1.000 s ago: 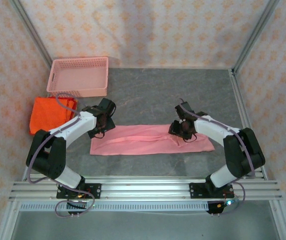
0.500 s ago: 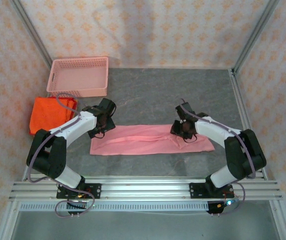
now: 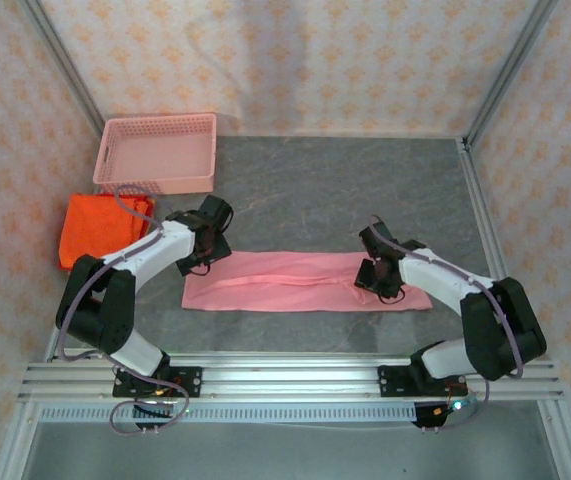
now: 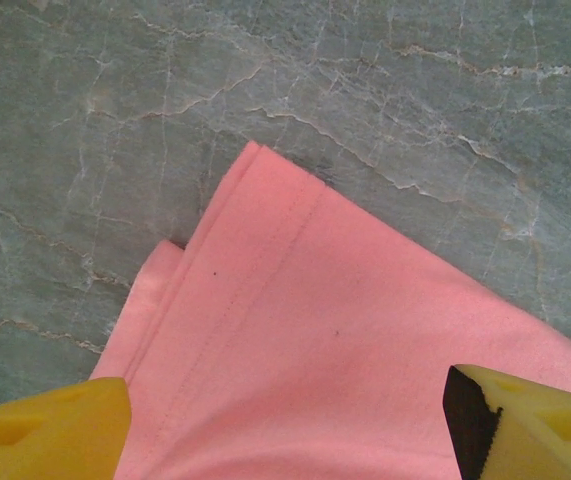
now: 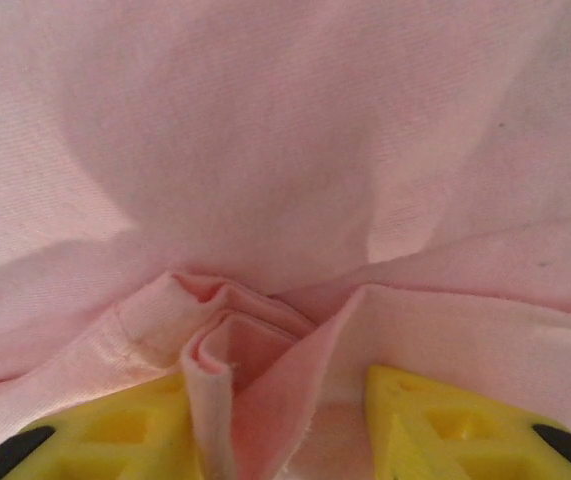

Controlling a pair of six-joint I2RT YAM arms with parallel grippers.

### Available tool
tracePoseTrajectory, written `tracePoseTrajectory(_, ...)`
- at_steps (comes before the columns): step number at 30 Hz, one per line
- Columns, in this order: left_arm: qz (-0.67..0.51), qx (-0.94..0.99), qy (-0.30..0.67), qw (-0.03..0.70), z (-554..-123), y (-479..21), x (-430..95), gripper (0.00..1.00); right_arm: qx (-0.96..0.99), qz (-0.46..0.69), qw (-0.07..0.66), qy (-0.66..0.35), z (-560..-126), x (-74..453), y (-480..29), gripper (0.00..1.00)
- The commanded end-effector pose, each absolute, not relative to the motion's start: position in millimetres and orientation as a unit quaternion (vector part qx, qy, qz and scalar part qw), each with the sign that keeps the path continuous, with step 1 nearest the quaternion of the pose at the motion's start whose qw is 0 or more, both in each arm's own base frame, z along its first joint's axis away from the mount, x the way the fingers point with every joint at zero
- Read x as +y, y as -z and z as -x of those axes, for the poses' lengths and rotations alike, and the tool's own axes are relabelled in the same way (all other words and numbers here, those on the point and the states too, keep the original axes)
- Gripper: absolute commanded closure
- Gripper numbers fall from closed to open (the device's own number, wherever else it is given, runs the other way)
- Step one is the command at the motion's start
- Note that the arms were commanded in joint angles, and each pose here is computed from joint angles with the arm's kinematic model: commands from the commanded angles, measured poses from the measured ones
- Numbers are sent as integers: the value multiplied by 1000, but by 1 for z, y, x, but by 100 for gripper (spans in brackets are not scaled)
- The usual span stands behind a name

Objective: Fold and stack the t-shirts

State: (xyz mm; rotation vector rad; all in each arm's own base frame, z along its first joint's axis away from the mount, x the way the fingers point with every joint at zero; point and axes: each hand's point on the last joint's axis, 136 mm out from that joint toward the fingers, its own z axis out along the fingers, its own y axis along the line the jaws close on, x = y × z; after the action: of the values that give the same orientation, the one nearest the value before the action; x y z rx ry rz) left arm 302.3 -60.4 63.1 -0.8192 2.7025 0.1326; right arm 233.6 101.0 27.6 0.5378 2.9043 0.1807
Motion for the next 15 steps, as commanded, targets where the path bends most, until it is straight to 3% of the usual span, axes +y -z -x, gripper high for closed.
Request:
tracePoseTrajectory(1, 274, 946, -40, 171, -313, -72, -66, 18, 974, -196, 101, -46, -236, 93, -37, 56)
tracePoseTrajectory(8, 234, 958, -6, 167, -336, -67, -91, 21, 941, -282, 182, -43, -238, 58, -65, 44)
tracePoseTrajectory(15, 210, 969, 6, 127, -353, -40, -111, 31, 900, -393, 166, -94, -226, 38, -35, 61)
